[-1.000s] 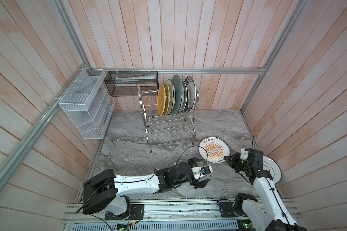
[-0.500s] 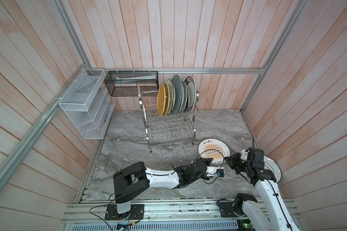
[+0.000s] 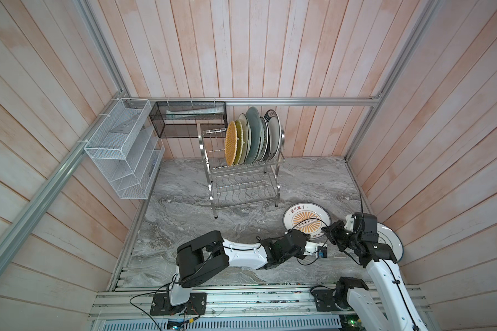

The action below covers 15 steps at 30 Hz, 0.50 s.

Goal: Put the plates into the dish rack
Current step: 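Grasp the sunburst plate's top rim with the left gripper while the right holds it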

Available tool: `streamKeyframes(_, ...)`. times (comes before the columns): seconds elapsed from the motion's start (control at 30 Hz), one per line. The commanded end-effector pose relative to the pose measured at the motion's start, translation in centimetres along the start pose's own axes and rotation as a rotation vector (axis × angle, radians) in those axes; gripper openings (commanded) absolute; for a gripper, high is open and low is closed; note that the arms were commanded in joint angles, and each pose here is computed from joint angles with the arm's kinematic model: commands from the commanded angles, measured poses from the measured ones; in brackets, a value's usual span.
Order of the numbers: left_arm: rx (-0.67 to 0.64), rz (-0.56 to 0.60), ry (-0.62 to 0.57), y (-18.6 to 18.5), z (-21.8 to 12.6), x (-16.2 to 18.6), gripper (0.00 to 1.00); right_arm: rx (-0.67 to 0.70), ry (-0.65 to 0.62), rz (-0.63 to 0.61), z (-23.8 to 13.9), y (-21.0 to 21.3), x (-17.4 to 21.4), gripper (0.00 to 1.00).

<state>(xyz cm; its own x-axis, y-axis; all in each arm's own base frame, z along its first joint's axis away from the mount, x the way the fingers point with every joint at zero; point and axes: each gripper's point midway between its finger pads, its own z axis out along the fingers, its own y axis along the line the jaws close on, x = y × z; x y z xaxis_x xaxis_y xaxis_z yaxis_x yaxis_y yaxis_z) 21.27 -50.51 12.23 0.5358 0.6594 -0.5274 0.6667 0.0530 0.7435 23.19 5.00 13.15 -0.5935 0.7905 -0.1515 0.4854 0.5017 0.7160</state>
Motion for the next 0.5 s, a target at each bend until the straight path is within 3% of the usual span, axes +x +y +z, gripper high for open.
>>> streamKeyframes(0.0, -0.095, -0.129, -0.024, 3.7, -2.0, -1.4, 0.0, -0.1, -0.026, 0.016, -1.4, 3.0, -0.6, 0.04)
streamKeyframes(0.03, -0.097, -0.142, -0.033, 3.9, -2.5, -1.5, 0.0, -0.099, -0.04, 0.01, -1.6, 3.2, -0.9, 0.12)
streamKeyframes(0.1, -0.092, -0.155, -0.058, 4.2, -3.8, -1.7, 0.0, -0.111, -0.071, -0.003, -2.0, 3.6, -1.4, 0.45)
streamKeyframes(0.2, -0.092, -0.176, -0.095, 4.8, -5.6, -2.2, 0.0, -0.134, -0.093, -0.019, -2.3, 4.5, -1.9, 0.85)
streamKeyframes(0.3, -0.091, -0.202, -0.128, 5.3, -7.2, -2.6, 0.0, -0.147, -0.09, -0.034, -1.9, 5.1, -2.4, 0.98)
streamKeyframes(0.47, -0.057, -0.277, -0.16, 5.5, -9.9, -2.9, 0.0, -0.146, -0.149, -0.087, -2.2, 6.8, -4.4, 0.98)
